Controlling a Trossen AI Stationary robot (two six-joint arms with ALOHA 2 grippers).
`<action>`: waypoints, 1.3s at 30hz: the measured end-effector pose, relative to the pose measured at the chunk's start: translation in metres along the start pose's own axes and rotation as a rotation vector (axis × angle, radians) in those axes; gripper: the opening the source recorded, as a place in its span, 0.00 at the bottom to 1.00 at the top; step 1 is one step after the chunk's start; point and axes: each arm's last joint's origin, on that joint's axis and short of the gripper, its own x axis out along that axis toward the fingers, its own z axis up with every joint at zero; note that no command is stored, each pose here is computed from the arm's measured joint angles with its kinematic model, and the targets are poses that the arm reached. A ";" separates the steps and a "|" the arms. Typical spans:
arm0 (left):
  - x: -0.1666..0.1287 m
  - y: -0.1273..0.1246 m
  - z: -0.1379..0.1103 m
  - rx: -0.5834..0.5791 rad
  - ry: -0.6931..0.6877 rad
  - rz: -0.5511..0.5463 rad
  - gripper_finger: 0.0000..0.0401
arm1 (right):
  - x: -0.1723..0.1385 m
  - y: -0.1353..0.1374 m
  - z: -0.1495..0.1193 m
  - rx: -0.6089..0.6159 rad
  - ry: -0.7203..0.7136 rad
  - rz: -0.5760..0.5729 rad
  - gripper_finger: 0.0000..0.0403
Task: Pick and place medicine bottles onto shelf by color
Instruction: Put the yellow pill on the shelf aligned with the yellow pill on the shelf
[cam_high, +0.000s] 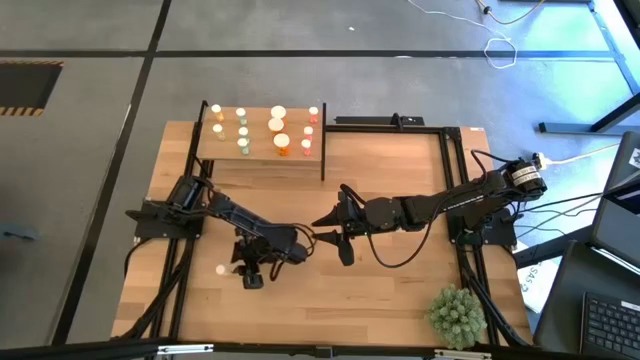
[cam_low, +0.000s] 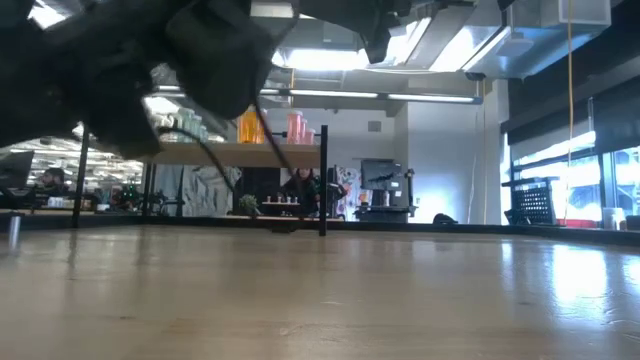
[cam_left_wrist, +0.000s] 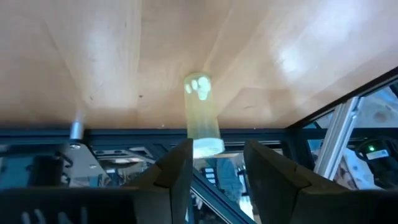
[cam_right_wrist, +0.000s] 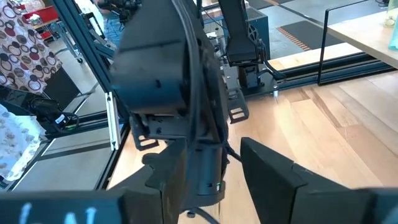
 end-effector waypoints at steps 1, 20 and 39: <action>-0.004 -0.002 -0.001 0.004 -0.010 0.004 0.34 | 0.000 0.000 0.000 0.000 0.000 0.000 0.39; -0.067 -0.002 -0.102 -0.116 -0.448 -0.047 0.34 | -0.001 0.003 0.000 -0.066 0.019 0.075 0.39; -0.035 -0.030 -0.204 -0.023 -0.891 0.036 0.34 | -0.007 0.008 0.005 -0.184 0.001 0.113 0.39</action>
